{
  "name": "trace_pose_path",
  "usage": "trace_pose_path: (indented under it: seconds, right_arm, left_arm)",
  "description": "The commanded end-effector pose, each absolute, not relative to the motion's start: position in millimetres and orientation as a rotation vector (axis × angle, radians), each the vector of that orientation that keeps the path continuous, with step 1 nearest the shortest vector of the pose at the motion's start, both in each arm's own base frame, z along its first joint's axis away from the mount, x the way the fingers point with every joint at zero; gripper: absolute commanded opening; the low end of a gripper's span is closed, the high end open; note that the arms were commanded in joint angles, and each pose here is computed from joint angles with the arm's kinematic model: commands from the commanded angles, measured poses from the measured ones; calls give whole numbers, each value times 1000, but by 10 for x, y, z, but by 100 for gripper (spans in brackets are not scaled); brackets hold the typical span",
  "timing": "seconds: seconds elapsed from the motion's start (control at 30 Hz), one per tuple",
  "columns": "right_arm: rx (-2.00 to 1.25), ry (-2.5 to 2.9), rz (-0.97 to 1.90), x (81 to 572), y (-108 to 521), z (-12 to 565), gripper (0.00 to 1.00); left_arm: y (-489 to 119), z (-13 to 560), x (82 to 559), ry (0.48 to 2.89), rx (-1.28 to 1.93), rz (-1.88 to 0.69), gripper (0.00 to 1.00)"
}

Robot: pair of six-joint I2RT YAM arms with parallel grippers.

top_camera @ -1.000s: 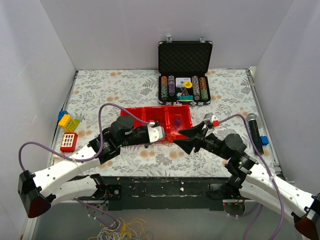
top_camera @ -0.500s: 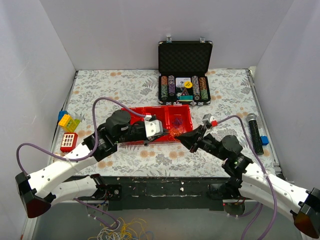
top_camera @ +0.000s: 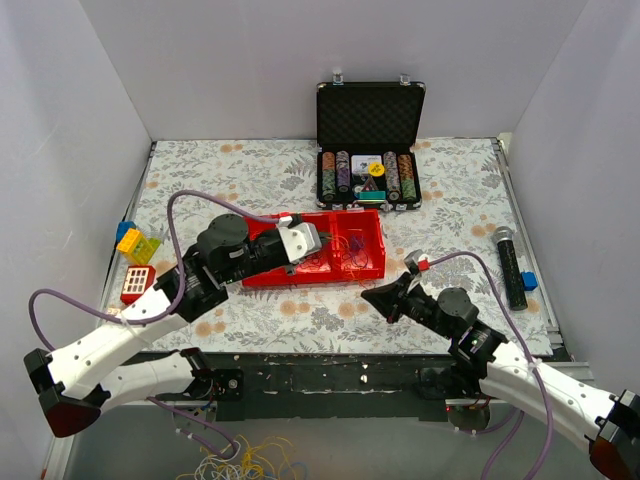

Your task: Untangle the cables

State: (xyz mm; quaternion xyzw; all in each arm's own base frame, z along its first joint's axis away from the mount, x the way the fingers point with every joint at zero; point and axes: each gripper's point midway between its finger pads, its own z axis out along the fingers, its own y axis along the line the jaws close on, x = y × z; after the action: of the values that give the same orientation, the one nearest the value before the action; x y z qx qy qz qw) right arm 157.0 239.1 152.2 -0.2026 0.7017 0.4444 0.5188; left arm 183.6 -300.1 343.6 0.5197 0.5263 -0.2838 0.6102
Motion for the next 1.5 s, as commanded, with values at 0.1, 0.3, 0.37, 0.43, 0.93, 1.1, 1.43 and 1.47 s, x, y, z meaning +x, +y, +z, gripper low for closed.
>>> trace_pose_path:
  seconds: [0.1,0.3,0.37,0.43,0.93,1.1,1.43,1.47]
  right_arm:
    - [-503,1738,1064,1516,2376,1357,10]
    - [-522,1731,1061,1508,2384,1417,22]
    - [-522,1732,1059,1512,2380,1433,23]
    - [-526,1737,1052,1510,2374,1426,26]
    - [-506,1753,1011,1515,2283,1452,30]
    - [-493,1752,999,1522,2249,1458,30]
    - [-479,1752,988,1523,2213,1464,30]
    - [-478,1754,987,1521,2207,1468,30]
  left_arm:
    - [-2483,4212,2306,1077,839,-323,0]
    - [-2102,4411,2450,1067,654,-203,0]
    - [-1994,4439,2471,1071,613,-173,0]
    - [-1939,4410,2476,1083,614,-157,0]
    - [-1618,3465,2520,1302,620,-90,0]
    - [-1560,3038,2667,1441,613,-87,0]
    - [-1543,2117,3054,1679,729,-45,0]
    - [-1514,2054,3085,1690,737,-26,0]
